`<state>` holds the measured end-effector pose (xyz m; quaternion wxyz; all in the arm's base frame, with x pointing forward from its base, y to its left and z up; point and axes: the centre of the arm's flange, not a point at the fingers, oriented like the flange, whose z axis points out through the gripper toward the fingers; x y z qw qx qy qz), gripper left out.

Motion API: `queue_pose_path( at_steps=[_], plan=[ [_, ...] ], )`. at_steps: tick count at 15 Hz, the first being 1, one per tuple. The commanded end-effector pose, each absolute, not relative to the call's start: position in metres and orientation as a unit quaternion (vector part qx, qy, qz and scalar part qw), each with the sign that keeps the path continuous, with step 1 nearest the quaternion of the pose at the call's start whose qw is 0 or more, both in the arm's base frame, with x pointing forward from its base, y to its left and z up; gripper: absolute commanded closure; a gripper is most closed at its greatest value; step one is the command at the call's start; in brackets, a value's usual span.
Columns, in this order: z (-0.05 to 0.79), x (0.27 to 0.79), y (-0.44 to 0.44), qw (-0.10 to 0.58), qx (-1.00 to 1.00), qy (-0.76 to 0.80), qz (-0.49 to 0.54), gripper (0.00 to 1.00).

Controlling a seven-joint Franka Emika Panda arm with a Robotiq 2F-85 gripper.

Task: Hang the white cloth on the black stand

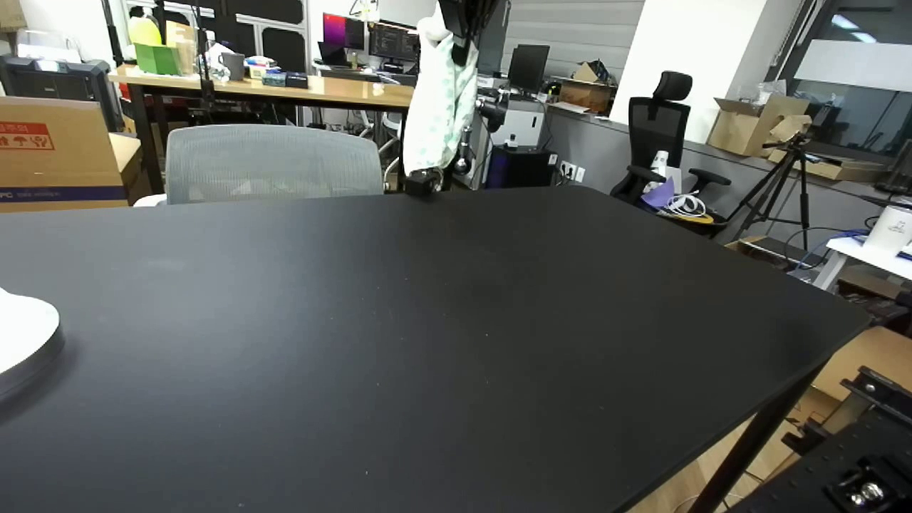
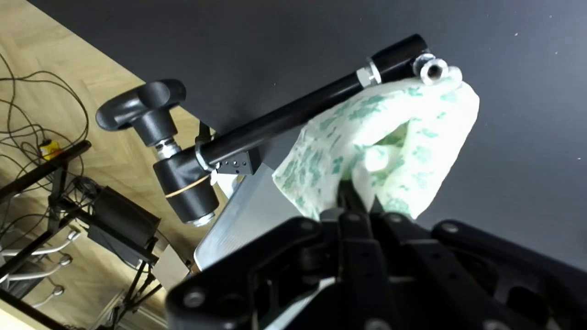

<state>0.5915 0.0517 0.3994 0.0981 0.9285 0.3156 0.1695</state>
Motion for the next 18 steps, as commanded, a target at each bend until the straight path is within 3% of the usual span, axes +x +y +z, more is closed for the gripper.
queue_pose_path(
  at_steps=[1, 18],
  plan=[
    [0.405, 0.597, 0.045, 0.09, 0.936, 0.305, 0.149, 0.99],
    [0.498, 0.582, 0.05, 0.111, 0.932, 0.296, 0.175, 0.99]
  ],
)
